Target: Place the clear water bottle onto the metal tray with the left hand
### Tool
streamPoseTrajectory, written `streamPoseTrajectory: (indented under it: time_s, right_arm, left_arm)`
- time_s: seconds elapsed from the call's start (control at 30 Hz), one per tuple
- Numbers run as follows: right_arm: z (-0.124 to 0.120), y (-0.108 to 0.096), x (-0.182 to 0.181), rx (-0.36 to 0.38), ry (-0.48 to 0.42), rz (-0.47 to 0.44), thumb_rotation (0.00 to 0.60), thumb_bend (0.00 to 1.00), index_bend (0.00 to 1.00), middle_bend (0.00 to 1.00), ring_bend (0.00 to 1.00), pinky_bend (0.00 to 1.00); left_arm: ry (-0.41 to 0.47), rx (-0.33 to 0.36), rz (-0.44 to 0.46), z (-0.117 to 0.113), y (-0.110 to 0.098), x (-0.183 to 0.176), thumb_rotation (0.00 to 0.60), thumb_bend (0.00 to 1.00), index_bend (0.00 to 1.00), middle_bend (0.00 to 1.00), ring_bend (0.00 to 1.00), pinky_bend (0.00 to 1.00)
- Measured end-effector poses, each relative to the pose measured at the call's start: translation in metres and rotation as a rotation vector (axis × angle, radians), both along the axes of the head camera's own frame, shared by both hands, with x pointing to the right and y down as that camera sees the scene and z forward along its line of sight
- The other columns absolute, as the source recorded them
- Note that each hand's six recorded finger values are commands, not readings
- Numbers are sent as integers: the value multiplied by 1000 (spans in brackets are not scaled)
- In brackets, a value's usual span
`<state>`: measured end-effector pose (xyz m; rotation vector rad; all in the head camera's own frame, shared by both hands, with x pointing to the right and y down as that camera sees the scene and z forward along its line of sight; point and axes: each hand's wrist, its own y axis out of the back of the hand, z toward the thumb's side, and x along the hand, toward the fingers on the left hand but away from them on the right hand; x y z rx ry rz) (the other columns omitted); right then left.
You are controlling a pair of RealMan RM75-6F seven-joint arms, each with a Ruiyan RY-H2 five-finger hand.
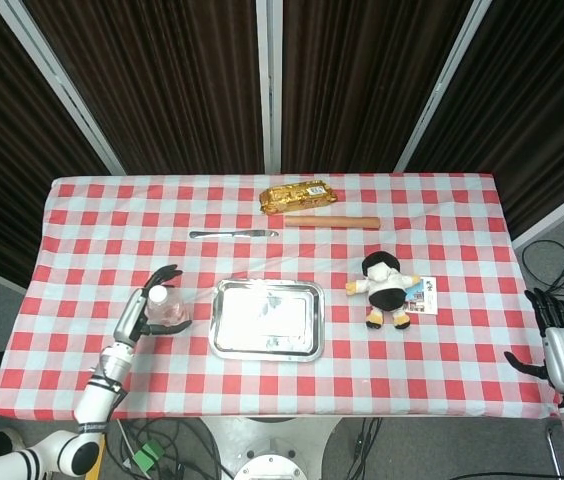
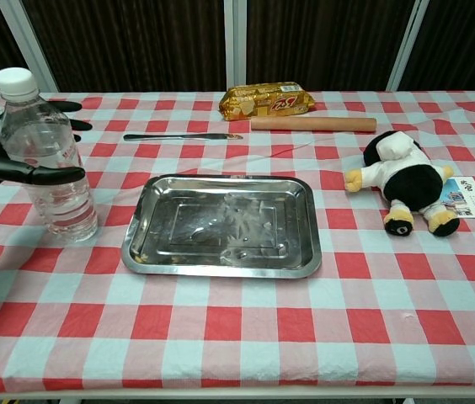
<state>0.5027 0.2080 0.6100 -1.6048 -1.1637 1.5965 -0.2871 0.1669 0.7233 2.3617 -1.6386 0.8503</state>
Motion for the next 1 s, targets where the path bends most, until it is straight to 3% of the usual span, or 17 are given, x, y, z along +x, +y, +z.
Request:
streamPoseTrajectory:
  time_s: [0.23,0.57,0.77,1.0]
  right_arm:
    - [0,-1,-1,-1,-2,0,600,101,64,32,0,0]
    - [-1,-1,0,2,-3,1,600,101,65,33,0,0]
    - [-2,-1,-1,5,-4,2,600,101,64,33,0,0]
    - [-4,-2,-1,14,-6,0,600,101,65,32,0,0]
  left_arm:
    - [-12,-3,-26,1,0,-9,600,131,525,556,395,431]
    - [-13,54,-59,-10,-16,-11,600,205,627,657,487,516]
    - [0,147,-39,-34,-52,-1,600,211,637,665,499,527]
    - [19,318,9,-86,-116,19,600,211,641,671,513,539]
